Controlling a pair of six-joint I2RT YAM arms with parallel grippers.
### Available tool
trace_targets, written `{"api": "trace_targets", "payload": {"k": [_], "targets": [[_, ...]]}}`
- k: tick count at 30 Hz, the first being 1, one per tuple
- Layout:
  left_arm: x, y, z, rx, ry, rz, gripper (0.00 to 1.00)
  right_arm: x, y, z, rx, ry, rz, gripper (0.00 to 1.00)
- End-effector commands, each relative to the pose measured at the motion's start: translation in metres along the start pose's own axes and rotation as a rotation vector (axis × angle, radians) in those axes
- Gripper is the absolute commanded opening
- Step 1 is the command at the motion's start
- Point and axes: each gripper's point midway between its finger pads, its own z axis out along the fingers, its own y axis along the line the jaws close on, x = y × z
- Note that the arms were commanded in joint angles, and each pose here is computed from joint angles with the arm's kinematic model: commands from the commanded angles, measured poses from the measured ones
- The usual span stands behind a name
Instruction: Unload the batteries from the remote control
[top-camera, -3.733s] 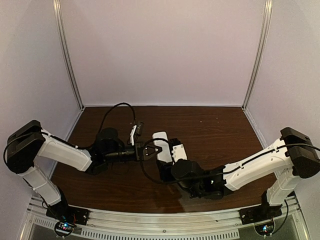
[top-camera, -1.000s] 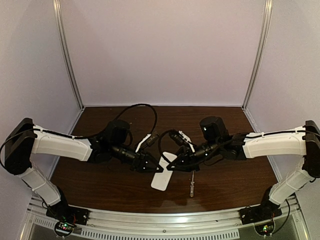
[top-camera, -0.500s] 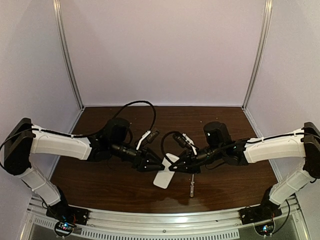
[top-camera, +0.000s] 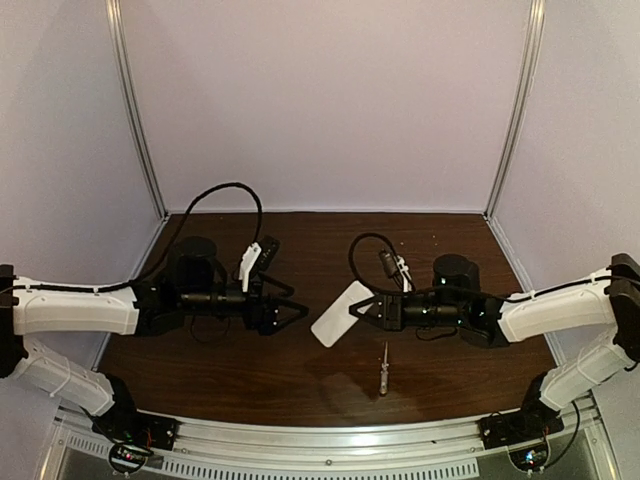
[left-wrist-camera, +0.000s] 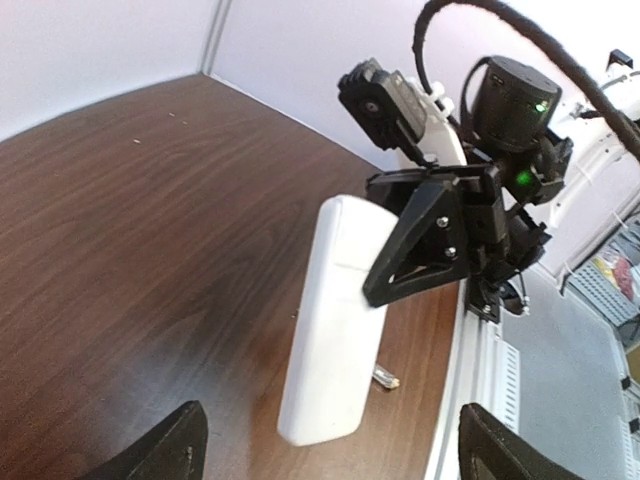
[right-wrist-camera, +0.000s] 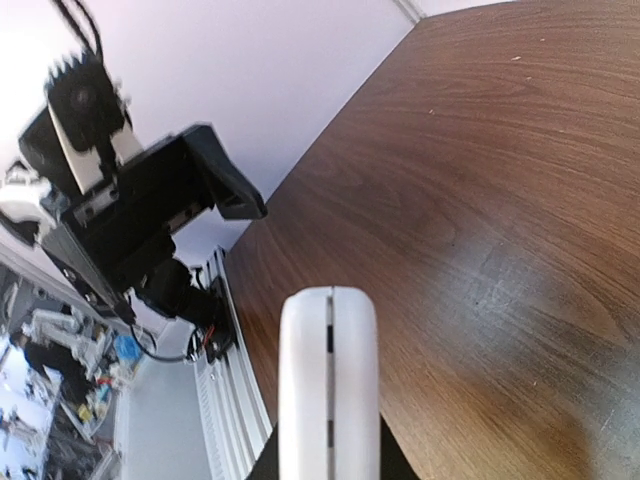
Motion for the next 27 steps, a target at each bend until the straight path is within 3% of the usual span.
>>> {"api": "trace_targets", "payload": {"k": [1, 5, 11, 27], "targets": [[-0.014, 0.028, -0.017, -0.180, -0.142, 0.104, 0.89, -0.044, 0.004, -0.018, -0.019, -0.263, 0.184, 0.00], [-0.016, 0.027, -0.026, -0.189, -0.217, 0.197, 0.91, -0.052, 0.003, -0.031, -0.070, -0.373, 0.323, 0.00], [-0.014, 0.018, -0.022, -0.136, -0.212, 0.285, 0.97, -0.055, 0.006, -0.034, -0.177, -0.429, 0.476, 0.00], [-0.004, -0.010, -0.022, 0.017, -0.318, 0.577, 0.97, -0.052, 0.022, -0.008, -0.369, -0.425, 0.668, 0.00]]}}
